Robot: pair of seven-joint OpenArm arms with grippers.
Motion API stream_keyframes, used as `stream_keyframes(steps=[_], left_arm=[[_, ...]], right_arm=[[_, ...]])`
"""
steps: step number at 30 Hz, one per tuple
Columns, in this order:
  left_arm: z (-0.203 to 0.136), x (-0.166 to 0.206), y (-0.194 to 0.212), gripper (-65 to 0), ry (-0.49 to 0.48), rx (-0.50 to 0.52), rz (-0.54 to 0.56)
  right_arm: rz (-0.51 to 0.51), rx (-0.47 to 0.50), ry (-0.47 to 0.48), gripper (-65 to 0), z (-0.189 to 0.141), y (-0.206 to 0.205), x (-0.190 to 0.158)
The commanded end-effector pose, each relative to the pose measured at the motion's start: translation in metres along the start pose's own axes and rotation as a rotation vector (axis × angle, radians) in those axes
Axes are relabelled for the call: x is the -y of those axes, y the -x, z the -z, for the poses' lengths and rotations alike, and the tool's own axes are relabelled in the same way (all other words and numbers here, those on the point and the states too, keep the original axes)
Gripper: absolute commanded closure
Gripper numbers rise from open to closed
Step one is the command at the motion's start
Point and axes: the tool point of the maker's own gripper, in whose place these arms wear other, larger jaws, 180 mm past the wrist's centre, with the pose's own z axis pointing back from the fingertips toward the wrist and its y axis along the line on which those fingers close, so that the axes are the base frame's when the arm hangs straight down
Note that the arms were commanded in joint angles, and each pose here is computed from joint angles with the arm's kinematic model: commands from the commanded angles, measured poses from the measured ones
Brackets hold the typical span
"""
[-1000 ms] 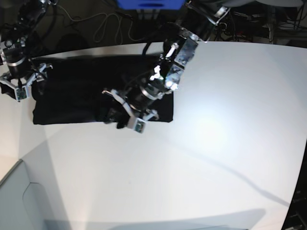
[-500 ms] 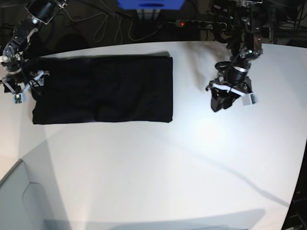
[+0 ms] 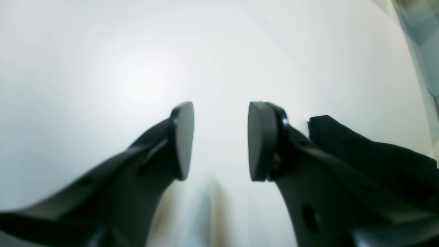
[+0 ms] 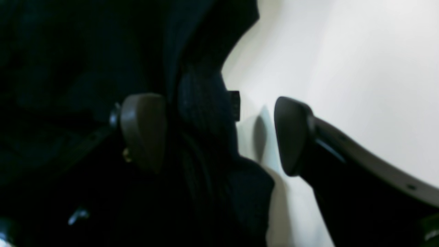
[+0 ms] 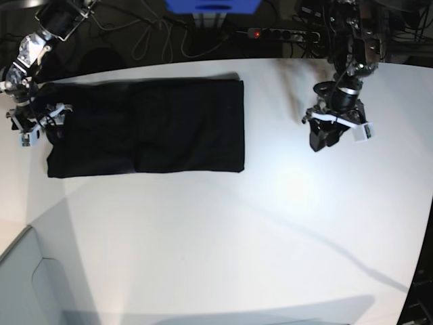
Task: Fold the T-shirt properly
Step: 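Grasp the bundle's end with the right gripper and lift it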
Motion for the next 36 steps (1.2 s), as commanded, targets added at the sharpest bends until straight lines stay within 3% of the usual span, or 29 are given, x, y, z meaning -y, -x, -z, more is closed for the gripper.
stream_keyframes(steps=[1,4,9,12,20,25,30,36], left_arm=[[-0.001,0.006,-0.011,-25.0,0.026,0.035,0.012],[-0.002,0.004,-0.011,-25.0,0.022,0.034,0.011],[-0.006,0.001,-0.006,-24.9,0.012,0.025,0.012],[-0.007,-0.001,-0.002,-24.9,0.007,0.012,0.013],[-0.010,-0.001,0.007,-24.9,0.005,-0.010,0.011],[-0.013,-0.004,0.012,-24.9,-0.001,-0.024,0.009],[-0.013,-0.003,0.013,-24.9,-0.001,-0.027,0.009],[-0.007,0.010,0.031,-24.8,0.033,-0.070,-0.005]], right_arm=[[-0.028,-0.064,-0.007,-44.5,0.001,0.011,0.000],[-0.017,-0.075,-0.016,-32.3,0.004,0.016,-0.002],[-0.015,-0.075,-0.020,0.0,0.005,0.016,-0.004],[-0.025,-0.073,-0.028,-0.9,0.006,0.014,-0.007],[-0.076,0.118,0.007,0.0,-0.012,-0.054,-0.009],[-0.108,0.150,0.024,0.0,-0.027,-0.073,-0.022],[-0.200,0.179,-0.038,0.0,-0.034,-0.086,-0.063],[-0.345,0.258,-0.192,0.0,-0.055,-0.104,-0.149]])
